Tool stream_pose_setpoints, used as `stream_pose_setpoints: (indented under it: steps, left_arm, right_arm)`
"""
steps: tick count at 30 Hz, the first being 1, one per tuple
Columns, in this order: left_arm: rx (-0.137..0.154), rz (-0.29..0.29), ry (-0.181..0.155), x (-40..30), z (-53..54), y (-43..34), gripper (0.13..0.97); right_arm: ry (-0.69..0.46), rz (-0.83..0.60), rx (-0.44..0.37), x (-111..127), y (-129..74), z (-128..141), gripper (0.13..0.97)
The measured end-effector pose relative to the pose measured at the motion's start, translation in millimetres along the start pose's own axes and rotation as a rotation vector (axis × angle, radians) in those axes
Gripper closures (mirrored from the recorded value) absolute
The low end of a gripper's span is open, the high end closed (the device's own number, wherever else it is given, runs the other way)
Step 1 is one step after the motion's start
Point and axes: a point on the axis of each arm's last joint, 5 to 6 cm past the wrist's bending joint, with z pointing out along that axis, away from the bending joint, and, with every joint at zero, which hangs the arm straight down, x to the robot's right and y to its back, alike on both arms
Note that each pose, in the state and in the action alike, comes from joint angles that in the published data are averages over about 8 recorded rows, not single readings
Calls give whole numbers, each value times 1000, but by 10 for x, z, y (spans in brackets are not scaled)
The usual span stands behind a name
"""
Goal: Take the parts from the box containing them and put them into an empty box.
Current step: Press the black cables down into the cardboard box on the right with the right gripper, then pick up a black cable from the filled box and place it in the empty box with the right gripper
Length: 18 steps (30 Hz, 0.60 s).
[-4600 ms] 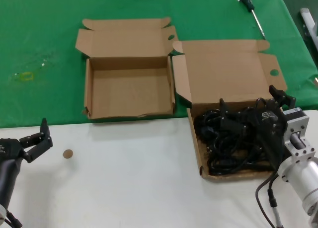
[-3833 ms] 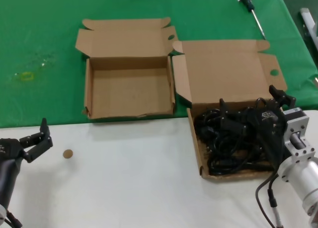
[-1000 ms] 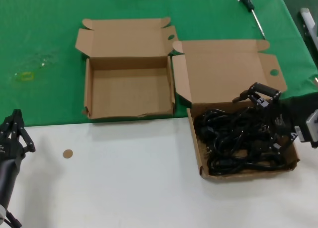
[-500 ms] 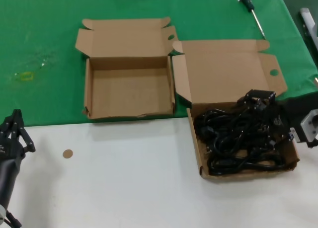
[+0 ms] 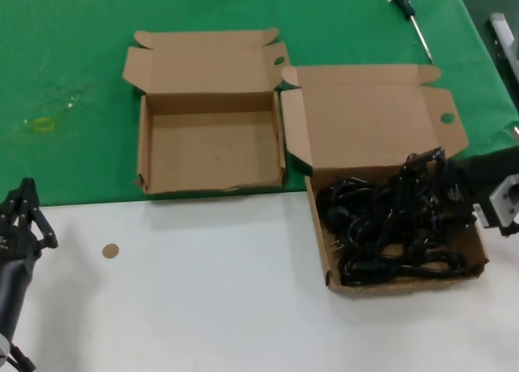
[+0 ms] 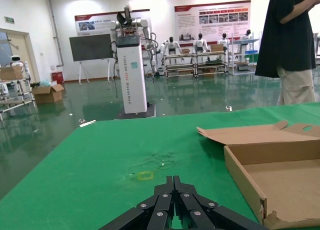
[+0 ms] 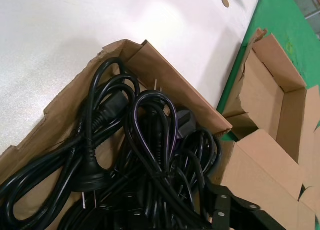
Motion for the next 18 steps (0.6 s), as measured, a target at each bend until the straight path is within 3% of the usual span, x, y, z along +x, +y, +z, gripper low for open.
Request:
stream_pose_setpoints:
  steps: [5, 14, 18]
  left_arm:
    - [0, 0, 0, 0, 0, 0, 945]
    - [0, 0, 0, 0, 0, 0, 945]
    - [0, 0, 0, 0, 0, 0, 945]
  right_arm:
    - [7, 3, -2, 1, 15, -4, 650]
    - [14, 14, -3, -25, 26, -11, 818]
    - [16, 27, -7, -15, 26, -58, 839]
